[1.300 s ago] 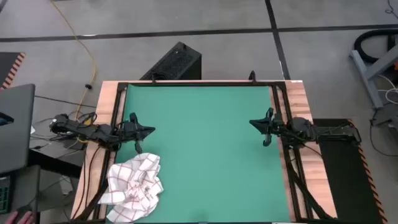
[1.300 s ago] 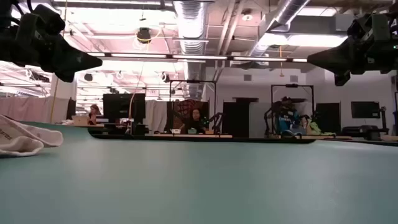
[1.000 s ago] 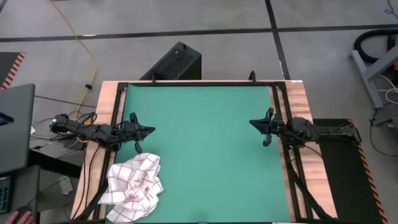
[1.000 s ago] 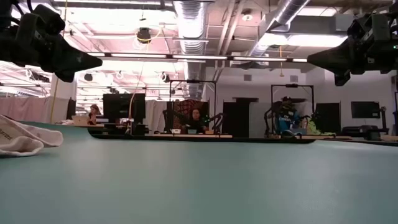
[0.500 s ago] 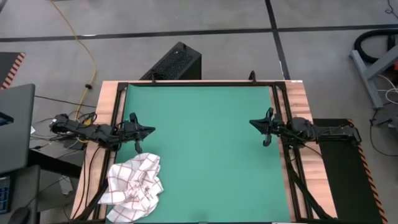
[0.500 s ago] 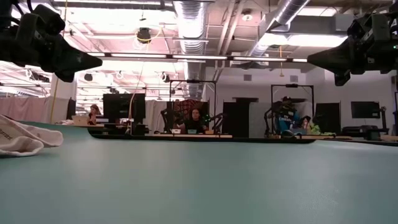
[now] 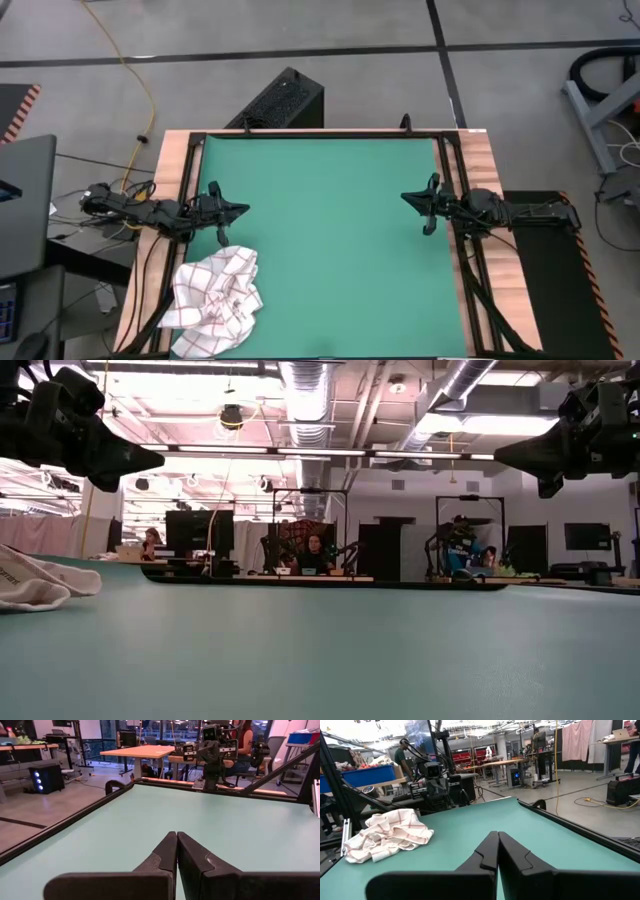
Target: Roll towel into tight, uniform cylinder
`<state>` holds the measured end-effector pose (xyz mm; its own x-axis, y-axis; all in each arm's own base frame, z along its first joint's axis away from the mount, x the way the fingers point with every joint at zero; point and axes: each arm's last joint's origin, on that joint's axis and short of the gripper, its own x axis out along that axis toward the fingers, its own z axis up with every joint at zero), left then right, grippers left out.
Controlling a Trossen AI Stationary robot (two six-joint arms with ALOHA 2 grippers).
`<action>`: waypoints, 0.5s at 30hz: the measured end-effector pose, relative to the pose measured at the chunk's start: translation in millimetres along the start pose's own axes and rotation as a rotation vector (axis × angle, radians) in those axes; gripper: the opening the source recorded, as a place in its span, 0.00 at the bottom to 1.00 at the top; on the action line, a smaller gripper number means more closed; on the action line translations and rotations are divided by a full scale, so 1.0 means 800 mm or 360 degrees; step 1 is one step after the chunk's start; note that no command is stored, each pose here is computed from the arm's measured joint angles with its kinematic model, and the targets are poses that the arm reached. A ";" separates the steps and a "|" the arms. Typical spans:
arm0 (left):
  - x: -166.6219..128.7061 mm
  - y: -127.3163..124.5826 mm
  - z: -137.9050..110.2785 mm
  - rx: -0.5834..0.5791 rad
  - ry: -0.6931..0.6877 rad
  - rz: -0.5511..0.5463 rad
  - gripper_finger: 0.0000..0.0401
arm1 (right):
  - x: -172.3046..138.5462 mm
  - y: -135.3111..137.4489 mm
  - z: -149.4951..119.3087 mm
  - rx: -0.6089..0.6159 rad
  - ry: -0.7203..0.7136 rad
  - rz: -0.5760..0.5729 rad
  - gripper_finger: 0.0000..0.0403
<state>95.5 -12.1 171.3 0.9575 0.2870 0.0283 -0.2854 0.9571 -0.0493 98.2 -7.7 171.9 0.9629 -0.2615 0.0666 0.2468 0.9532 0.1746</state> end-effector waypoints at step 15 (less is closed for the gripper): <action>0.000 0.000 0.000 -0.0095 0.0000 0.0000 0.00 | 0.000 0.000 0.000 0.0000 0.0001 -0.0001 0.08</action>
<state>95.6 -12.1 171.3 0.9576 0.2867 0.0282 -0.2822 0.9532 -0.1086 98.2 -7.7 171.7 0.9628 -0.2618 0.0662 0.2472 0.9531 0.1747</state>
